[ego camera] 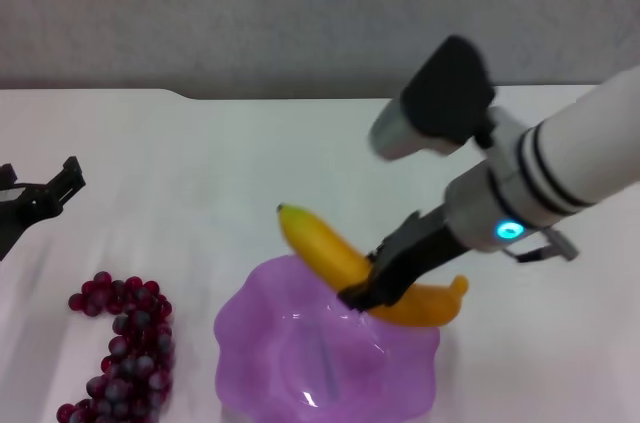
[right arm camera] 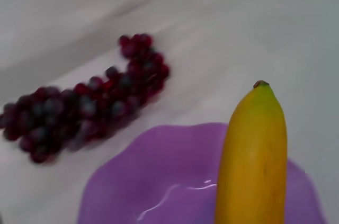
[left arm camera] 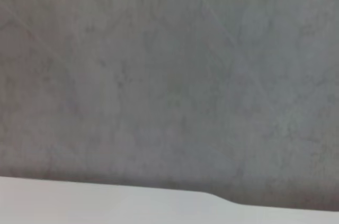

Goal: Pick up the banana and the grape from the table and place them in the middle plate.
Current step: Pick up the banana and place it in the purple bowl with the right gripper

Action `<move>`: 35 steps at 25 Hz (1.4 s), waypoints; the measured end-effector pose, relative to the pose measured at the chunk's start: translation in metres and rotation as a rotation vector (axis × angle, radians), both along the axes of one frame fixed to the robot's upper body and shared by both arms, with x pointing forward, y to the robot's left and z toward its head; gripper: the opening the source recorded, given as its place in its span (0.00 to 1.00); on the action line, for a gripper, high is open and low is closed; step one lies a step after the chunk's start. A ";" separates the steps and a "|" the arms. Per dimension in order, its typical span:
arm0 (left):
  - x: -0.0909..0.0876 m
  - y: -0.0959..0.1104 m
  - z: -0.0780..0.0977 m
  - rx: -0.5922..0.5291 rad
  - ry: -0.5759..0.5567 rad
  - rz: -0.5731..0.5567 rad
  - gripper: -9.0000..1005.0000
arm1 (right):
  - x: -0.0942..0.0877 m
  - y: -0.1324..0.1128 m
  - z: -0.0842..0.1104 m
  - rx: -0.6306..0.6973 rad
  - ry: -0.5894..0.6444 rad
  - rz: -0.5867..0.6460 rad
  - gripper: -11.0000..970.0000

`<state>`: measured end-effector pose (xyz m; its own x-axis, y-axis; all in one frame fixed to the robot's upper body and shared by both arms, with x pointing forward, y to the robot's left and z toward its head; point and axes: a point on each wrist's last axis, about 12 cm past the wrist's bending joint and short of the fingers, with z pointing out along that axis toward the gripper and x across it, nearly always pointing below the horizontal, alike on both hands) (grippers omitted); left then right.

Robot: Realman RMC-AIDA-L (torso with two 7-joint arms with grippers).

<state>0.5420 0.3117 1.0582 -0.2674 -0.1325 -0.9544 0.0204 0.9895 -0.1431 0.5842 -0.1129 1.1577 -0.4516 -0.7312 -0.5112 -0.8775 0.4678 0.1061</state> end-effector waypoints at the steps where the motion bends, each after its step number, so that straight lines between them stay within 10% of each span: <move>1: 0.000 0.000 0.000 0.000 -0.001 -0.002 0.89 | 0.000 0.003 -0.004 -0.009 0.010 0.008 0.59; 35: 0.005 -0.005 -0.001 0.001 0.000 -0.017 0.89 | 0.000 0.043 -0.046 -0.035 -0.063 0.101 0.68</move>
<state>0.5468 0.3066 1.0574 -0.2691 -0.1275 -0.9546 0.0370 0.9891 -0.1426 0.5841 -0.0700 1.1118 -0.3424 -0.7893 -0.5096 -0.9249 0.3787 0.0349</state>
